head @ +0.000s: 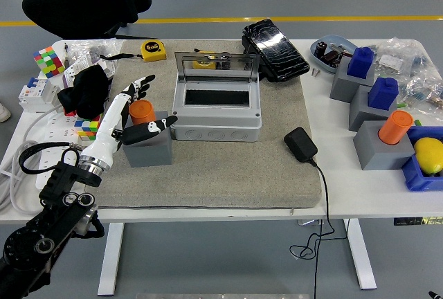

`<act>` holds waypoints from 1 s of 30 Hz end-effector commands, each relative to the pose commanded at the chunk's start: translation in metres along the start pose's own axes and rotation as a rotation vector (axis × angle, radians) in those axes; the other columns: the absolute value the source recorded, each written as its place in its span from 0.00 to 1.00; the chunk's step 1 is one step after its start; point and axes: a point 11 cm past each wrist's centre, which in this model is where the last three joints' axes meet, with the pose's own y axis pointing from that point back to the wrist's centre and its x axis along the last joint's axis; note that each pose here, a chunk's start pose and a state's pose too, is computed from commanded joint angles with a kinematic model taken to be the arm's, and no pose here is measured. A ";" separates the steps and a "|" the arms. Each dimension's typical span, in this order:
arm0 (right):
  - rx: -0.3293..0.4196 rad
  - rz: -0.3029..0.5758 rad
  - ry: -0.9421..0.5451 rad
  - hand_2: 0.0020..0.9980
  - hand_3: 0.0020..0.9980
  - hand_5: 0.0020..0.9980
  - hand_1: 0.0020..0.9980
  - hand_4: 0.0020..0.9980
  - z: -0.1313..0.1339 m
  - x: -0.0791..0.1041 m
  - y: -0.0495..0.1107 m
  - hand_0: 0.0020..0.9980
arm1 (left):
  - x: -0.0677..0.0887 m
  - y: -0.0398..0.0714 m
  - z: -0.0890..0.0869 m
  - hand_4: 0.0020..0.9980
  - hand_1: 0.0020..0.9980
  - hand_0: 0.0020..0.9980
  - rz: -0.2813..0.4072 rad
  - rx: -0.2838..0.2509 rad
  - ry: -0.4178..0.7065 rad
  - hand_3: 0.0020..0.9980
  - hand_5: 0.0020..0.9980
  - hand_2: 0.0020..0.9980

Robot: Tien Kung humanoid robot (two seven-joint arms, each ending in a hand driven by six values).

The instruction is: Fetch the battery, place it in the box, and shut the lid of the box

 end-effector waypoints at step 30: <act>0.005 0.002 0.000 0.66 0.56 0.48 0.63 0.96 0.000 -0.001 0.000 0.58 | -0.011 -0.003 -0.009 1.00 0.32 0.36 0.085 -0.036 0.132 0.40 0.00 0.37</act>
